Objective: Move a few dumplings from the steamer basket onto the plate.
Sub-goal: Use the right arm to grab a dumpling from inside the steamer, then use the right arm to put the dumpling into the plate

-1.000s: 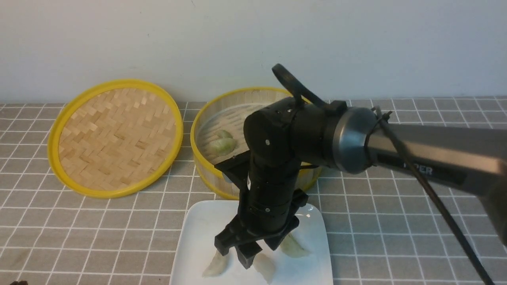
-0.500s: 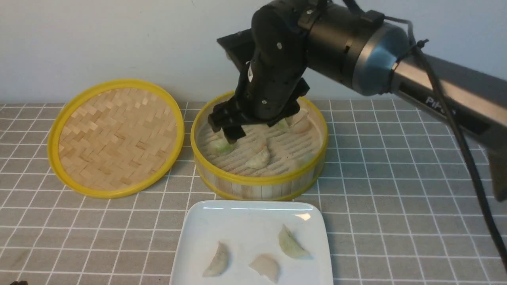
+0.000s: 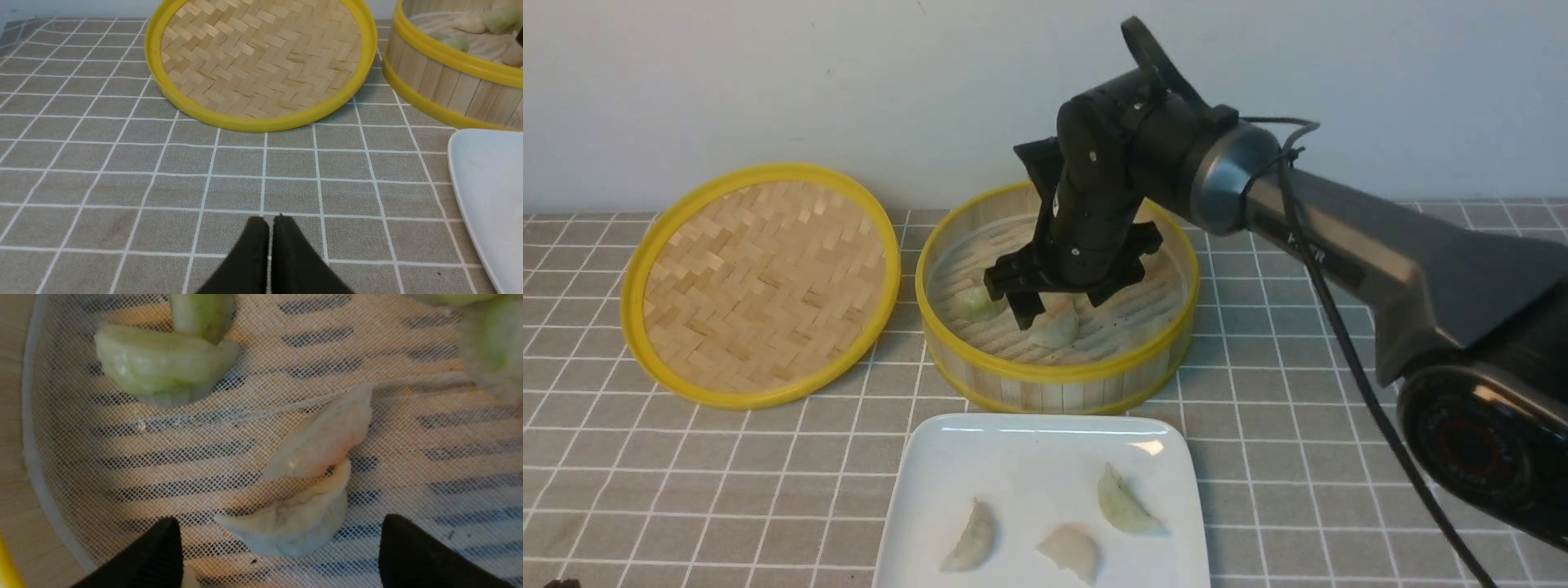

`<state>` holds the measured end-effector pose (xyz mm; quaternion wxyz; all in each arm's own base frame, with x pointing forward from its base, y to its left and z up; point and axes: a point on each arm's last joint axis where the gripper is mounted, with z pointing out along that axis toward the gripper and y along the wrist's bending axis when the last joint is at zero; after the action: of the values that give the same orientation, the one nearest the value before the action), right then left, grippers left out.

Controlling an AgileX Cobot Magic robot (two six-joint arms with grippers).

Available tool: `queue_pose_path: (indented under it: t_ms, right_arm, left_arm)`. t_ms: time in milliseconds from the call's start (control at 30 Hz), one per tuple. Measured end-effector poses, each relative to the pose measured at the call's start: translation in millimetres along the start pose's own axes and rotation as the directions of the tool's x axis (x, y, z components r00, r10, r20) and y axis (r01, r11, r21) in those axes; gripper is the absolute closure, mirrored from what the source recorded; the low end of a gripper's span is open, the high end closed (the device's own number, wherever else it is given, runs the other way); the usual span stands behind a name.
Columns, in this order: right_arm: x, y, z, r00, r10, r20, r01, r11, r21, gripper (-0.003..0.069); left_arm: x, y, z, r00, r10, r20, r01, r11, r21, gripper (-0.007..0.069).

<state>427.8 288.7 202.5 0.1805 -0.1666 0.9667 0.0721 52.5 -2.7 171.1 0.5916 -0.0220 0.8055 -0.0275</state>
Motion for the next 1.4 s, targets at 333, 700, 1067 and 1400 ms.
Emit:
queue_pose_path:
  t_ms: [333,700,1067,1400]
  right_arm:
    - [4,-1,28,1.000,-0.001,-0.022,0.001,1.000,0.005,0.0162]
    - [-22,6,-15,0.998,0.018,0.068,-0.016,1.000,-0.023,0.0232]
    - [-10,28,-121,0.987,-0.043,0.154,0.071,0.982,-0.177,0.0232]
    - [69,61,-104,0.969,-0.232,-0.080,0.217,0.963,-0.158,0.0232]
  left_arm:
    - [0,0,0,1.000,0.000,0.000,0.000,1.000,0.000,0.0630]
    - [0,0,0,1.000,0.000,0.000,0.000,1.000,0.000,0.0630]
    - [0,0,0,1.000,0.000,0.000,0.000,1.000,0.000,0.0630]
    - [0,0,0,1.000,0.000,0.000,0.000,1.000,0.000,0.0630]
